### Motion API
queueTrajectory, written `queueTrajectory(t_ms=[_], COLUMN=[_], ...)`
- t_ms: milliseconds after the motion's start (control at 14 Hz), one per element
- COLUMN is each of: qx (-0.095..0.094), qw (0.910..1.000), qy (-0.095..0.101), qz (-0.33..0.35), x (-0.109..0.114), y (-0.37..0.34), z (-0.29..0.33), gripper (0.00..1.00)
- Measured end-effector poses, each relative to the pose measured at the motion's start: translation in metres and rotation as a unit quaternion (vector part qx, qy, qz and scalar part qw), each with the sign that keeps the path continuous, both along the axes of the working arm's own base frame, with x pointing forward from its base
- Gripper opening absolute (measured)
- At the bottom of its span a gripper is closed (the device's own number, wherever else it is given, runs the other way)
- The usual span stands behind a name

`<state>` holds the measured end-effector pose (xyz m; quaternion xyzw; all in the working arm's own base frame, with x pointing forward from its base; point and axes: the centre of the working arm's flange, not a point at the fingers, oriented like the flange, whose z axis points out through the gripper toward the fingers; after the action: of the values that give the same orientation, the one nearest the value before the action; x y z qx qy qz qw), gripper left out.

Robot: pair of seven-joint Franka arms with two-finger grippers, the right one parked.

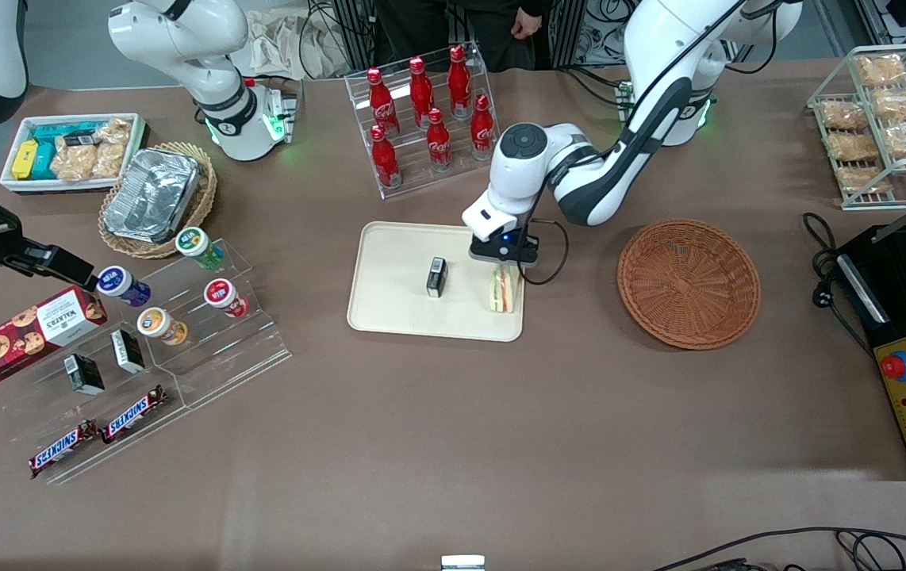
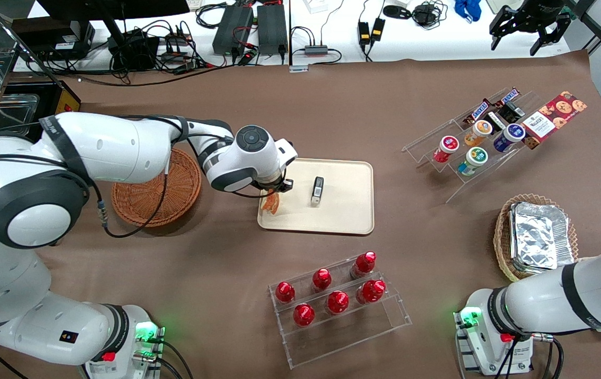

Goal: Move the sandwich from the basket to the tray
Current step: 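Carry the sandwich over the white tray and lower it beside the black packet, then open the left gripper to release the sandwich and raise it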

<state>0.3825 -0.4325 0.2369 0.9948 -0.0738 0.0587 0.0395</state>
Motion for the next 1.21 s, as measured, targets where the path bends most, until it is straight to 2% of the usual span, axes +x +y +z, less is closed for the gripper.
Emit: queueTrajectory(t_ms=[286, 357, 714, 857, 929, 1071, 1143, 1214], qx=[-0.002, 0.001, 0.003, 0.018, 0.025, 0.034, 0.046, 0.058], qw=[1.0, 1.0, 0.9998, 0.9992, 0.9984, 0.996, 0.9951, 0.9952], qy=[-0.001, -0.005, -0.02, -0.035, -0.049, -0.076, -0.079, -0.069], qz=[-0.002, -0.005, -0.001, 0.007, 0.013, 0.032, 0.038, 0.037], x=[0.003, 0.005, 0.016, 0.026, 0.032, 0.045, 0.052, 0.058], y=[-0.005, -0.003, 0.0, 0.004, 0.007, 0.023, 0.034, 0.048], z=[-0.002, -0.003, 0.004, 0.026, 0.046, 0.086, 0.102, 0.113], gripper=[0.19, 0.25, 0.75, 0.95, 1.0, 1.0, 1.0, 1.0])
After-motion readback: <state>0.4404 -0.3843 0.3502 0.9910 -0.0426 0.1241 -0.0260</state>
